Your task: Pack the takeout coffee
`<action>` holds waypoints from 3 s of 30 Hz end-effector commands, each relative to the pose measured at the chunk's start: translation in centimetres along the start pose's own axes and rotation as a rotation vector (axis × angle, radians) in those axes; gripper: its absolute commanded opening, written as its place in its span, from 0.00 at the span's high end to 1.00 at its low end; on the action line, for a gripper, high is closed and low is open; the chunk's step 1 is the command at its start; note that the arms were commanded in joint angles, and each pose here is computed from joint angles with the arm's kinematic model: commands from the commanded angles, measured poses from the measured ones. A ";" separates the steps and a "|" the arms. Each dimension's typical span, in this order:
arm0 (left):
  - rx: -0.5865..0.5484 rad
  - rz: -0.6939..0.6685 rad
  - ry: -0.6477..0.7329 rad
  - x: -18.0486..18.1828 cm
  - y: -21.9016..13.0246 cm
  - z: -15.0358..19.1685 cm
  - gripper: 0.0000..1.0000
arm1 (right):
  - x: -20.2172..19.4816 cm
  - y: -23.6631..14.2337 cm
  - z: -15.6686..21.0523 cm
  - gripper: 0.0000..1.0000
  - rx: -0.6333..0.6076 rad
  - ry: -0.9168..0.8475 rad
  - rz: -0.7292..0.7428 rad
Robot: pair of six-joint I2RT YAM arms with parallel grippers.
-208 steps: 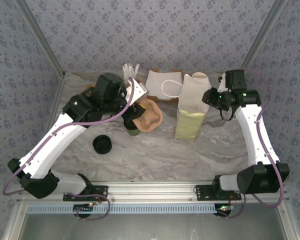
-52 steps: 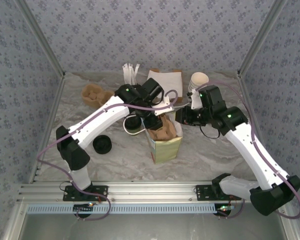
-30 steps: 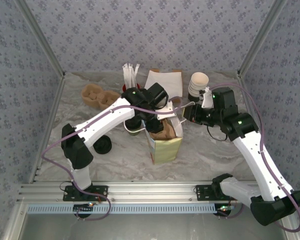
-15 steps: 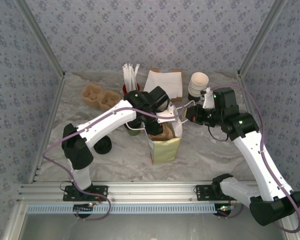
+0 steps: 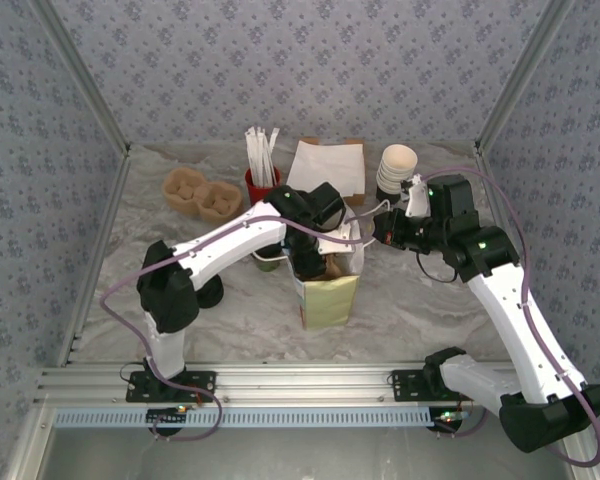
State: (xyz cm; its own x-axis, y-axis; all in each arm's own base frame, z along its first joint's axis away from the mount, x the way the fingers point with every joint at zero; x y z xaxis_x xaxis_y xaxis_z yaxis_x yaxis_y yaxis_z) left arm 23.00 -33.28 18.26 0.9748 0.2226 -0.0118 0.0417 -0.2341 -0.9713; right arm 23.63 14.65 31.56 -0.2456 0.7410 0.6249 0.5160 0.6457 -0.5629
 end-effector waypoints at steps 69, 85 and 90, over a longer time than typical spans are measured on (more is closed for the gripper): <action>-0.024 -0.041 0.027 0.1 1.8 -0.3 0.23 | 0.9 -1.1 -0.2 0.91 -0.043 -0.031 -0.037; -0.141 -0.069 0.038 -0.4 -4.5 -1.7 0.19 | 0.6 -1.0 -0.3 0.91 -0.046 -0.037 -0.021; -0.214 -0.071 0.024 -0.6 -7.0 -2.5 0.20 | 0.4 -1.0 -0.3 0.91 -0.047 -0.033 -0.012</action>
State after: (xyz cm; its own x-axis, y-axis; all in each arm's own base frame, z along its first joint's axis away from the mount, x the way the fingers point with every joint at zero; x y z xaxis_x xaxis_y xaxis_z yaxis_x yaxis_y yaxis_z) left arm 23.67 -34.40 22.36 0.9727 0.2204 0.0728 0.1490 -0.3525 -0.9239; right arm 23.43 14.41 32.56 -0.2695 0.7345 0.6228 0.5464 0.6492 -0.5292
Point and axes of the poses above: each hand's point on the last joint's axis, 136 mm out from that joint toward the fingers, its own y axis out along the fingers, its own x axis along the line the jaws close on, z = x × y, the point moved 3 cm from there along -y, back along the fingers, and after that the axes turned 4 degrees about -y, right-handed, at the moved point
